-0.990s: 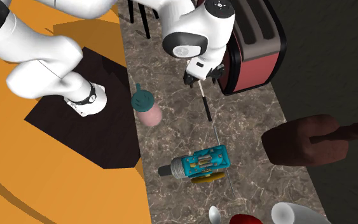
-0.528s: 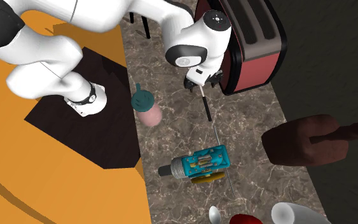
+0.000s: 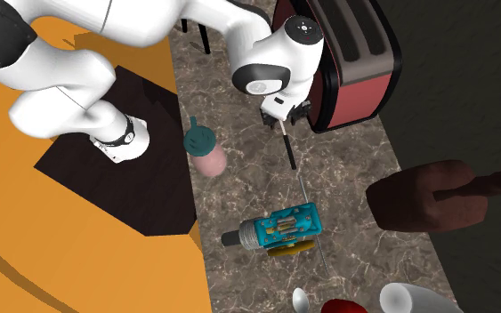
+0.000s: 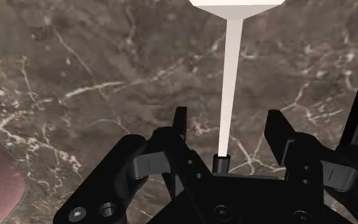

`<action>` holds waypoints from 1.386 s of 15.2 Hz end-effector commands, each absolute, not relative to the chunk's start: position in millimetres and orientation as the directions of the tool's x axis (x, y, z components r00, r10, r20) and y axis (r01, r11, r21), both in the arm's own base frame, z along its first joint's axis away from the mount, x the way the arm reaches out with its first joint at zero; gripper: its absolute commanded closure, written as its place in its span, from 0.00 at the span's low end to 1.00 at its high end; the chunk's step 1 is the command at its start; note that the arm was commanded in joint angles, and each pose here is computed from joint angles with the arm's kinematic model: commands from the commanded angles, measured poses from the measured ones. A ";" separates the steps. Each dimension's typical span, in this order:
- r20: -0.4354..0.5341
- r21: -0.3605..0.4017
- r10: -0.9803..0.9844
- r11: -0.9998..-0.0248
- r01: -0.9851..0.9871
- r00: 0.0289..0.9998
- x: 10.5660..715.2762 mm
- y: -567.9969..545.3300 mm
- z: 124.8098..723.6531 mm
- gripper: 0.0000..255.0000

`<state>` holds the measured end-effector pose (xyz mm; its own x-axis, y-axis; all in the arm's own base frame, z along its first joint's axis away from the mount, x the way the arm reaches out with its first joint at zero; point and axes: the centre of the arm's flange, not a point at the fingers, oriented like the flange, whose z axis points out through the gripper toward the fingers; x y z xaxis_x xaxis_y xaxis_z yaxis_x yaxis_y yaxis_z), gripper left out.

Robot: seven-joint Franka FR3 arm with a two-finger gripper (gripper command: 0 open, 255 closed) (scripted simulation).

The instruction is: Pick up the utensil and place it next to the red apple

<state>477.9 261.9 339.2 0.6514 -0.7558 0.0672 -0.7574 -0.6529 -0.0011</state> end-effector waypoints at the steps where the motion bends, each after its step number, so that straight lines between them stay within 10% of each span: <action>1: 0.066 0.000 -0.756 -0.653 -0.757 0.652 477.8 262.2 338.7 1.00; 21: 0.066 0.000 -0.756 -0.653 -0.757 0.652 477.8 262.0 401.8 1.00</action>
